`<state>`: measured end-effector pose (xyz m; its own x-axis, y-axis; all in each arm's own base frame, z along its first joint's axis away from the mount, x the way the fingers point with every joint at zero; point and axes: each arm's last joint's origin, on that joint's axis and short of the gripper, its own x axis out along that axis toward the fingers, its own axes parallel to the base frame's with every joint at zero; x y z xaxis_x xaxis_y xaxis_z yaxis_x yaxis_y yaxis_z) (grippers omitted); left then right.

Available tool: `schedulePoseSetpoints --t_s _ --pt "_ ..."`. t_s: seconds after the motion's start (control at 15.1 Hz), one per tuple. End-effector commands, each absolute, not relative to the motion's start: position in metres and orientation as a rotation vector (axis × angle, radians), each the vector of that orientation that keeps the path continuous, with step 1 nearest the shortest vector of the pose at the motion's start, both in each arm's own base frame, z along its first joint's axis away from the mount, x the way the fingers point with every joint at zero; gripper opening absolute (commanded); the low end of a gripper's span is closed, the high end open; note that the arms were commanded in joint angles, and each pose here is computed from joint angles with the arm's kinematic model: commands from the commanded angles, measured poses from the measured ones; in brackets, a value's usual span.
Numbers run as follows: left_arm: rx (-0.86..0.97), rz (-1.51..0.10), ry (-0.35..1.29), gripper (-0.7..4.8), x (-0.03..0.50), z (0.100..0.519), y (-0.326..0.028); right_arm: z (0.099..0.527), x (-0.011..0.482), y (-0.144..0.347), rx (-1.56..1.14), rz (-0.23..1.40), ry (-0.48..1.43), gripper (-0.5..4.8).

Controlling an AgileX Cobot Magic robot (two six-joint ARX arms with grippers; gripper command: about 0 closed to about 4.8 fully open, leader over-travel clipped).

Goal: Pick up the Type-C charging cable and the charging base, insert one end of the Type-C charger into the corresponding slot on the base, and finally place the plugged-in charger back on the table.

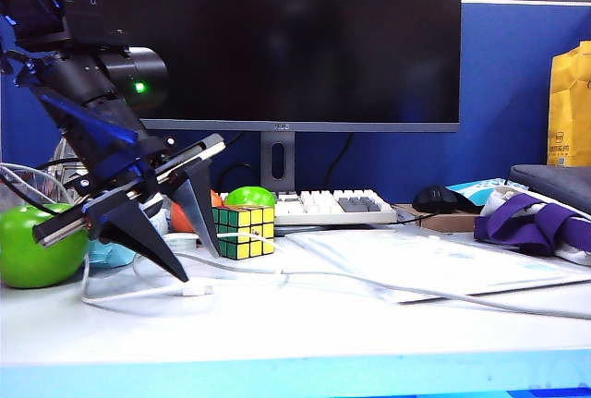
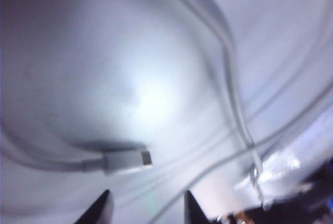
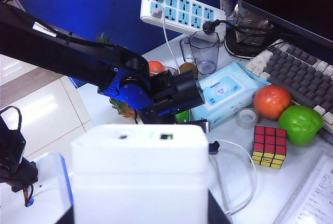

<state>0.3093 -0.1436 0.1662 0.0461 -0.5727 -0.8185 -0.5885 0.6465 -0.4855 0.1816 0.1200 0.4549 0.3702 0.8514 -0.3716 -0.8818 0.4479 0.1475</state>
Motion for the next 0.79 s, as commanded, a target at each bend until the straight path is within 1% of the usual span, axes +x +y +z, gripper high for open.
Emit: schedulePoseSetpoints --t_s 0.07,0.13,0.2,0.26,0.46,0.53,0.59,0.66,0.73,0.79 --pt "-0.974 0.066 1.572 1.73 0.3101 0.1669 -0.1429 0.46 0.1788 0.1188 -0.077 1.121 0.393 -0.05" --pt "-0.978 0.092 1.567 1.69 0.3101 0.1663 -0.1425 0.46 0.1788 0.1188 -0.077 1.12 0.392 -0.04" --pt "-0.975 0.102 1.561 1.33 0.3103 0.1661 -0.1422 0.46 0.1788 0.1188 -0.077 1.12 0.392 -0.05" --pt "-0.974 0.108 1.561 1.2 0.3104 0.1653 -0.1421 0.46 0.1788 0.1188 -0.077 1.12 0.392 -0.05" --pt "-0.99 0.114 1.577 1.21 0.3108 0.1627 -0.1429 0.46 0.179 0.1189 -0.078 1.12 0.392 -0.05" --pt "-0.996 0.101 1.587 1.29 0.3106 0.1629 -0.1433 0.46 0.179 0.1189 -0.078 1.12 0.392 -0.05" --pt "-0.998 0.08 1.596 1.84 0.3105 0.1632 -0.1437 0.46 0.179 0.1189 -0.078 1.119 0.391 -0.05" --pt "-0.996 0.066 1.6 2.23 0.3105 0.1633 -0.144 0.46 0.179 0.1189 -0.078 1.119 0.391 -0.04" --pt "-1.003 0.053 1.61 2.39 0.3102 0.1637 -0.1443 0.46 0.179 0.1189 -0.078 1.119 0.392 -0.04" --pt "-1.012 0.034 1.619 2.39 0.3102 0.1644 -0.1448 0.4599 0.179 0.1189 -0.078 1.119 0.392 -0.05"
